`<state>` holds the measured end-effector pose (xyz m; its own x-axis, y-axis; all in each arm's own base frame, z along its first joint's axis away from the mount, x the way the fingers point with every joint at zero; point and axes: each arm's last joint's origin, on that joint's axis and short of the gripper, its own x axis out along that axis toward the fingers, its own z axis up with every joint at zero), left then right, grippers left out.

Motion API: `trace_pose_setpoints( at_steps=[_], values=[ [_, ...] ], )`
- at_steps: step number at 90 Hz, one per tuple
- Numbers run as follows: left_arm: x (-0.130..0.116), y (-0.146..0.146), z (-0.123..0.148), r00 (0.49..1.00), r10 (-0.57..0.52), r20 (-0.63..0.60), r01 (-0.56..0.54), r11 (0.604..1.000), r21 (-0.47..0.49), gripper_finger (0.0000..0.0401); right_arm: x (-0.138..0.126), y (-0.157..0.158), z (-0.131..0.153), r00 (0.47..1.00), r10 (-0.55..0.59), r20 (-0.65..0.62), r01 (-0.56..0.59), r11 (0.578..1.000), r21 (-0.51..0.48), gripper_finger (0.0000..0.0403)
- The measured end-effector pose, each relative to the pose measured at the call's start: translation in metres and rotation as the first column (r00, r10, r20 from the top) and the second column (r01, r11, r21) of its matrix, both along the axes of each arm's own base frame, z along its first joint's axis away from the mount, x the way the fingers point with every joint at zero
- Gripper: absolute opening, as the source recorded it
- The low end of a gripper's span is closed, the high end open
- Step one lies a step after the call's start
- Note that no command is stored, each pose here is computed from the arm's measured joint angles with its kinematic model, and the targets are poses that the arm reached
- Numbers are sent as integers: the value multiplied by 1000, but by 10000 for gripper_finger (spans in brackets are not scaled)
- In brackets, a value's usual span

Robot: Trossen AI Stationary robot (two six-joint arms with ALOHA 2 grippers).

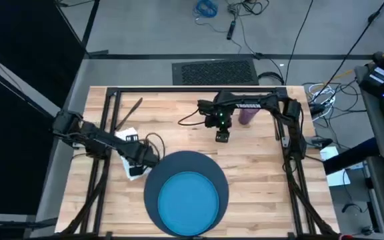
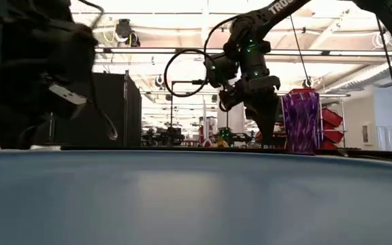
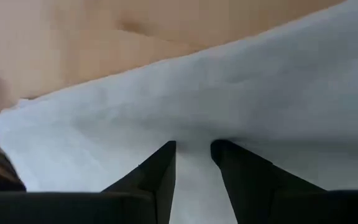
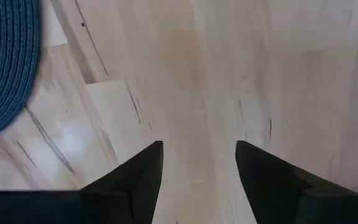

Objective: Set table place
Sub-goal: Put the white napkin to the left side of the blue table mat

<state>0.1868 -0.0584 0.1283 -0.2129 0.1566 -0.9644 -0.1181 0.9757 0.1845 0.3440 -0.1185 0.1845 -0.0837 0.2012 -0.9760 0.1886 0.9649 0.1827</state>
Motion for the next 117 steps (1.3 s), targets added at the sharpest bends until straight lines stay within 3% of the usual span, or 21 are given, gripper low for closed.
trace_pose_setpoints(
  at_steps=[18,42,58,85,117],
  values=[
    [-4,-39,11,983,-147,107,160,979,-127,114,0,0,0,1000,1,-1,-1,1000,0,187],
    [-4,-78,17,963,-148,226,210,937,-280,114,-1,0,0,1000,-24,-12,24,1000,0,187],
    [-15,-93,17,957,-214,194,271,896,-351,114,-2,1,0,998,-50,-30,51,999,1,187],
    [-23,-102,18,921,-326,214,384,851,-358,114,-2,1,0,993,-108,-46,108,994,-5,187],
    [-19,-104,18,801,-517,301,596,731,-331,114,-2,1,0,980,-191,-64,190,982,-16,187]
  ],
)
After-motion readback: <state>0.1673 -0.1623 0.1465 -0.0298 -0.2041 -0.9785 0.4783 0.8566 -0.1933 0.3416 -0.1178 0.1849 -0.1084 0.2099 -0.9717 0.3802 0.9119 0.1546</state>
